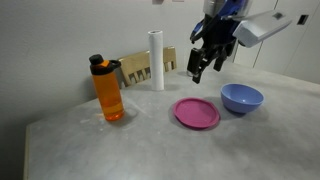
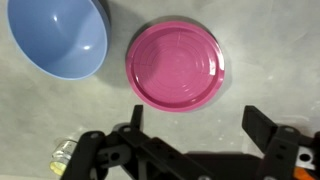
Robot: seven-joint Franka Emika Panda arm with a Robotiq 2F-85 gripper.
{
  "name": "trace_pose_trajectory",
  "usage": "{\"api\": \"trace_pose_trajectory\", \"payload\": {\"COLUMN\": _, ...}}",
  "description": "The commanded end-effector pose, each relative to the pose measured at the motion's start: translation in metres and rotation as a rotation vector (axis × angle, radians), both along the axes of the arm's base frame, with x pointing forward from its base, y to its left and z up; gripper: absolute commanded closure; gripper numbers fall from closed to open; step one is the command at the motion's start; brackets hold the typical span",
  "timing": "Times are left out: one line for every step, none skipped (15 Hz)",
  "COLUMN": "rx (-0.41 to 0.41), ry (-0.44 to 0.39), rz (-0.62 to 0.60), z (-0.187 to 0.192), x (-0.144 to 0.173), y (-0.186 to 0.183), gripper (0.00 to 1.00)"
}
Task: Take the pink plate off the blue bowl
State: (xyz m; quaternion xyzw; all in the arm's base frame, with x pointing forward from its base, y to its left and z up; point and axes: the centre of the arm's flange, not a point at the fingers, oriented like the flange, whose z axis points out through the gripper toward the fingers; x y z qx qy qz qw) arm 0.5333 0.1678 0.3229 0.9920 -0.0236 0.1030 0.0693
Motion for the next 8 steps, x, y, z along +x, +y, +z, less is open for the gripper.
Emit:
{"api": "trace_pose_trajectory", "payload": {"rx": 0.016, "ry": -0.006, "rz": 0.026, "z": 0.003, "x": -0.008, "y": -0.001, "gripper": 0.00}}
{"api": "trace_pose_trajectory", "payload": {"rx": 0.028, "ry": -0.009, "rz": 0.047, "z": 0.005, "x": -0.015, "y": -0.003, "gripper": 0.00}}
{"api": "trace_pose_trajectory", "payload": {"rx": 0.032, "ry": -0.012, "rz": 0.056, "z": 0.006, "x": -0.020, "y": -0.006, "gripper": 0.00}}
{"api": "trace_pose_trajectory", "payload": {"rx": 0.034, "ry": -0.014, "rz": 0.059, "z": 0.006, "x": -0.022, "y": -0.007, "gripper": 0.00}}
{"api": "trace_pose_trajectory", "payload": {"rx": 0.034, "ry": -0.014, "rz": 0.059, "z": 0.006, "x": -0.023, "y": -0.008, "gripper": 0.00}}
{"api": "trace_pose_trajectory", "payload": {"rx": 0.034, "ry": -0.013, "rz": 0.060, "z": 0.005, "x": -0.023, "y": -0.008, "gripper": 0.00}}
{"api": "trace_pose_trajectory", "payload": {"rx": 0.035, "ry": -0.013, "rz": 0.060, "z": 0.005, "x": -0.024, "y": -0.008, "gripper": 0.00}}
{"api": "trace_pose_trajectory", "payload": {"rx": 0.035, "ry": -0.014, "rz": 0.061, "z": 0.005, "x": -0.024, "y": -0.008, "gripper": 0.00}}
